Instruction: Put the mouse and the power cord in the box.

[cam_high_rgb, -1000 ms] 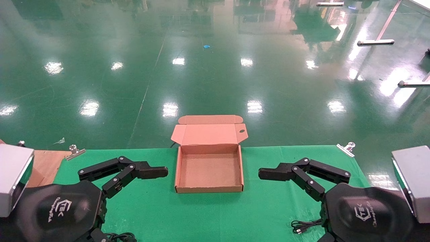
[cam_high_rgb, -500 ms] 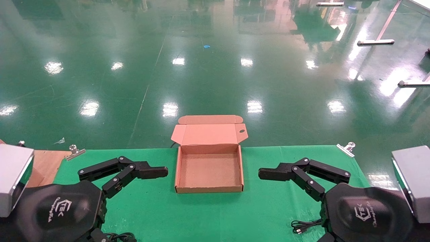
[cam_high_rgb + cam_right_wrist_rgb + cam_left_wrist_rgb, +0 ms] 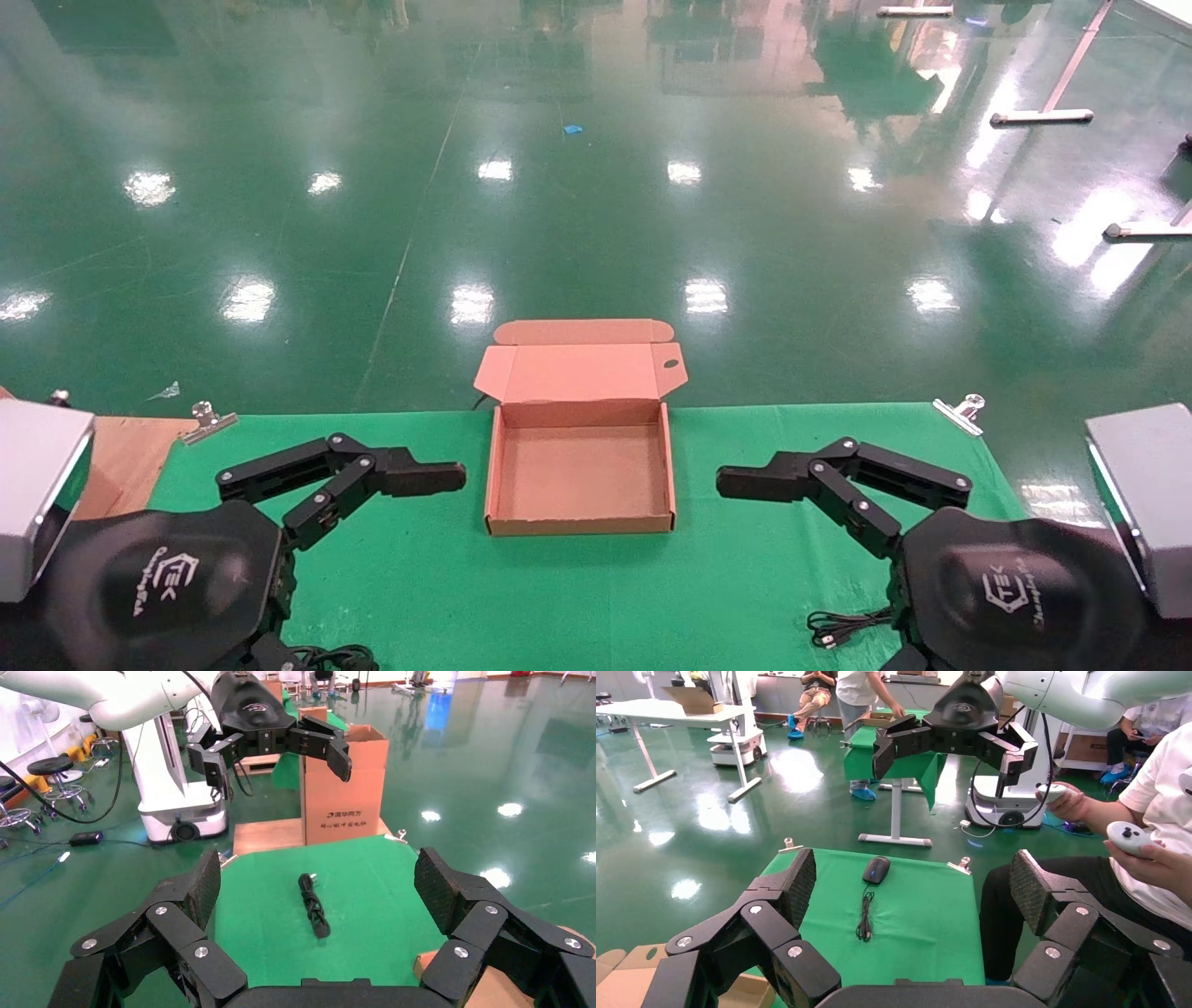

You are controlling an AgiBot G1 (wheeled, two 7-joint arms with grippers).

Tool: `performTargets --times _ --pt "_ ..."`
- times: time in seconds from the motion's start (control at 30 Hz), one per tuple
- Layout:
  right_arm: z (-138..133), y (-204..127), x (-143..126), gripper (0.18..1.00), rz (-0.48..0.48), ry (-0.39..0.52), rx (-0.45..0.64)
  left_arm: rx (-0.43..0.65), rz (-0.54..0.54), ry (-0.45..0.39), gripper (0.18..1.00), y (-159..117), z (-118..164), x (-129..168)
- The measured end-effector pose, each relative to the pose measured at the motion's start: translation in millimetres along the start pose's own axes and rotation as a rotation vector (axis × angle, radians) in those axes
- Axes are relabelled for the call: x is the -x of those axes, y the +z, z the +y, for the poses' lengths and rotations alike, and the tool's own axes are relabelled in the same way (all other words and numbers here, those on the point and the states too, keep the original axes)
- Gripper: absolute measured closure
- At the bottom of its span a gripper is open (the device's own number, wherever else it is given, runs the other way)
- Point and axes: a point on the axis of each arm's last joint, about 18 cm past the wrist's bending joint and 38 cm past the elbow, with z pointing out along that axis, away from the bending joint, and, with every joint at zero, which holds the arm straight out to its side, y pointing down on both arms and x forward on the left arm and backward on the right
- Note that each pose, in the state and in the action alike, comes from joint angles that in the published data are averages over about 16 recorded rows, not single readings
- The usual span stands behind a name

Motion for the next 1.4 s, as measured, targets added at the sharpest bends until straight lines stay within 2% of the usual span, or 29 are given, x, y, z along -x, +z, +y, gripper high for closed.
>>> performTargets --times 0.2,0.37,0.63,0.8,1.07,1.4 --pt "22 3 -9 0.178 -0.012 -0.078 0.178 0.148 0.009 0.021 0.184 1 20 5" --pt "52 4 -25 0.178 -0.036 -0.176 0.427 0.337 0.004 0.045 0.184 -6 47 17" --pt "100 2 -65 0.178 -0.087 -0.320 0.841 0.641 -0.019 0.081 0.184 -27 95 49" --pt "127 1 -90 0.178 -0.109 -0.371 1.031 0.807 -0.026 0.091 0.184 -39 128 69" --pt "168 5 -116 0.178 -0.133 -0.408 1.176 0.983 -0.031 0.085 0.184 -49 177 93" --pt "211 20 -132 0.178 -0.145 -0.412 1.208 1.064 -0.062 0.061 0.184 -52 223 103"
